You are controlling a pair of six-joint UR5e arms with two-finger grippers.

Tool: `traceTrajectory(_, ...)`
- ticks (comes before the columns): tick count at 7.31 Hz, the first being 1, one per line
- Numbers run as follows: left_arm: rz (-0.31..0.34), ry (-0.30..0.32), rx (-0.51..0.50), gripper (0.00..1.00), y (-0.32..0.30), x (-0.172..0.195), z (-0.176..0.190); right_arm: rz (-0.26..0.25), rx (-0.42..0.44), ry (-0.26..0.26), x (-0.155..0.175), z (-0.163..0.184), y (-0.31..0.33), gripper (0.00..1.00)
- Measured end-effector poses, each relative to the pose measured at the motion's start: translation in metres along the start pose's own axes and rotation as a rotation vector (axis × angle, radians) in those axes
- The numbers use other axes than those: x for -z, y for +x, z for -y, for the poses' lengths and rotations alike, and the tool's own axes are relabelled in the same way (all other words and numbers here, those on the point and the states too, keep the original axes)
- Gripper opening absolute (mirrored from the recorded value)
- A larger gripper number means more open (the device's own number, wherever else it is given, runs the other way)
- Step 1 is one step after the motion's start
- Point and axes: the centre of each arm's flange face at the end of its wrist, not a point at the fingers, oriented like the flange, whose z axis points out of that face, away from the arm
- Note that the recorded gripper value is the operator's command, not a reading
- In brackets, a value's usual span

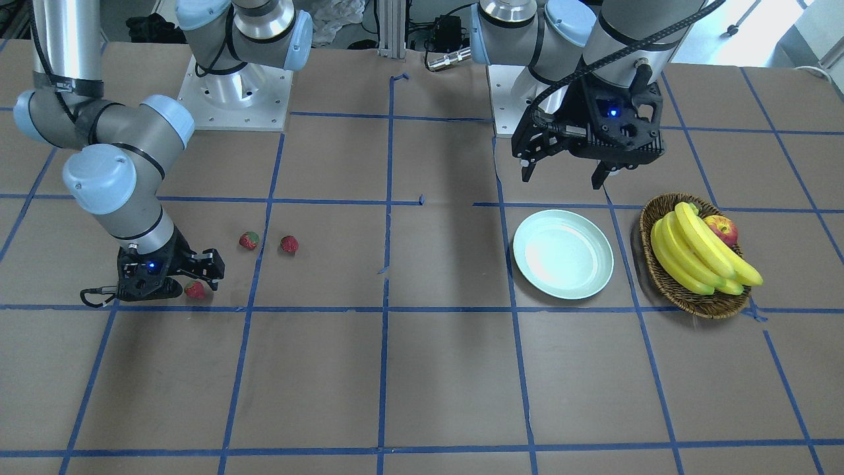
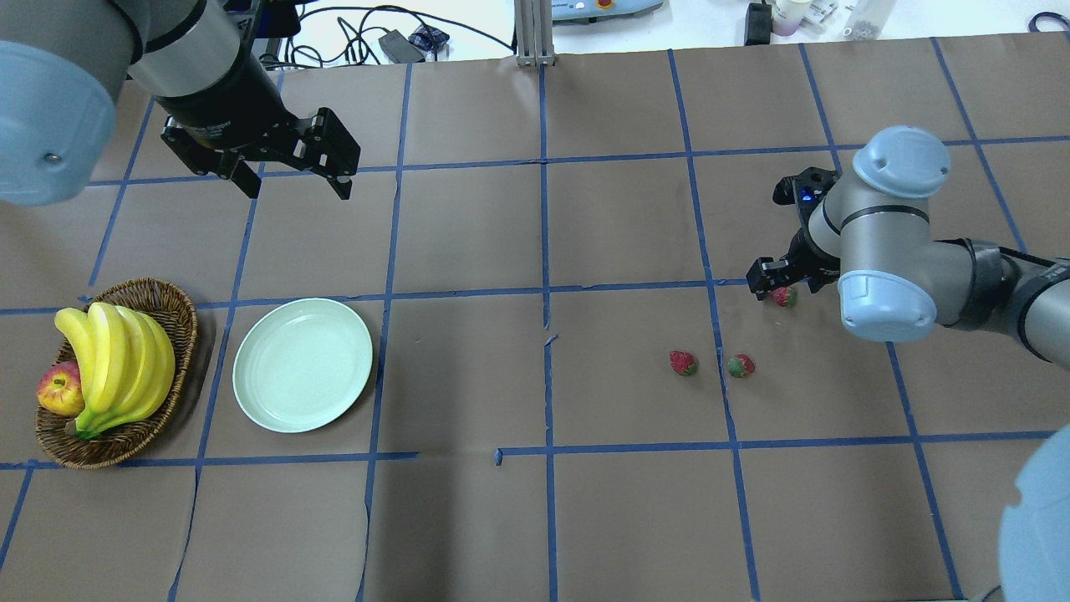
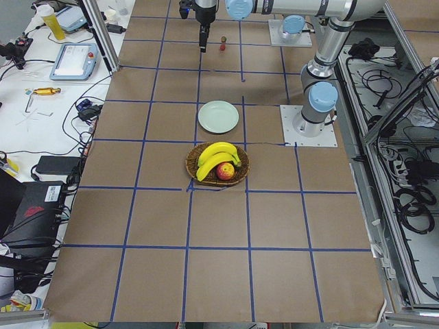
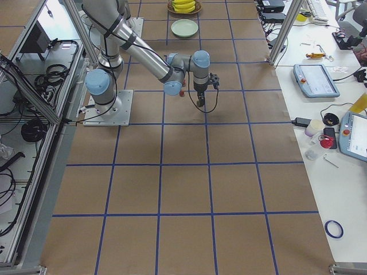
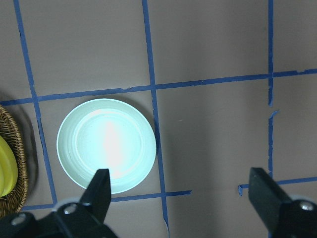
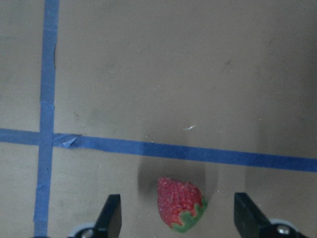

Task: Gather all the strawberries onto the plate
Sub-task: 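Lower the right gripper onto the farthest strawberry and grasp it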

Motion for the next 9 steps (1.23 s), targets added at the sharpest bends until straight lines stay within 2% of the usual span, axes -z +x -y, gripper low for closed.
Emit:
traceTrajectory(1, 0.000, -0.001, 0.000, 1.00, 0.000, 0.000, 0.000, 0.001, 0.000, -0.008, -0.004, 0.000, 0.000, 0.53)
traceTrajectory(2, 0.000, -0.001, 0.000, 1.00, 0.000, -0.001, 0.000, 0.001, 0.001, -0.013, -0.007, 0.000, 0.001, 0.08)
traceTrajectory(3, 0.000, -0.001, 0.000, 1.00, 0.000, -0.001, 0.000, 0.001, 0.001, -0.014, -0.008, 0.001, 0.001, 0.00)
traceTrajectory(6, 0.000, 0.001, 0.000, 1.00, 0.000, 0.000, 0.000, -0.005, -0.009, 0.006, -0.001, 0.005, 0.001, 0.00)
traceTrajectory(8, 0.000, 0.004, 0.000, 1.00, 0.000, 0.001, -0.001, -0.007, -0.078, 0.072, 0.026, 0.025, -0.025, 0.00)
traceTrajectory(9, 0.000, 0.005, 0.000, 1.00, 0.000, 0.002, -0.001, 0.002, -0.119, 0.102, 0.036, 0.033, -0.073, 0.00)
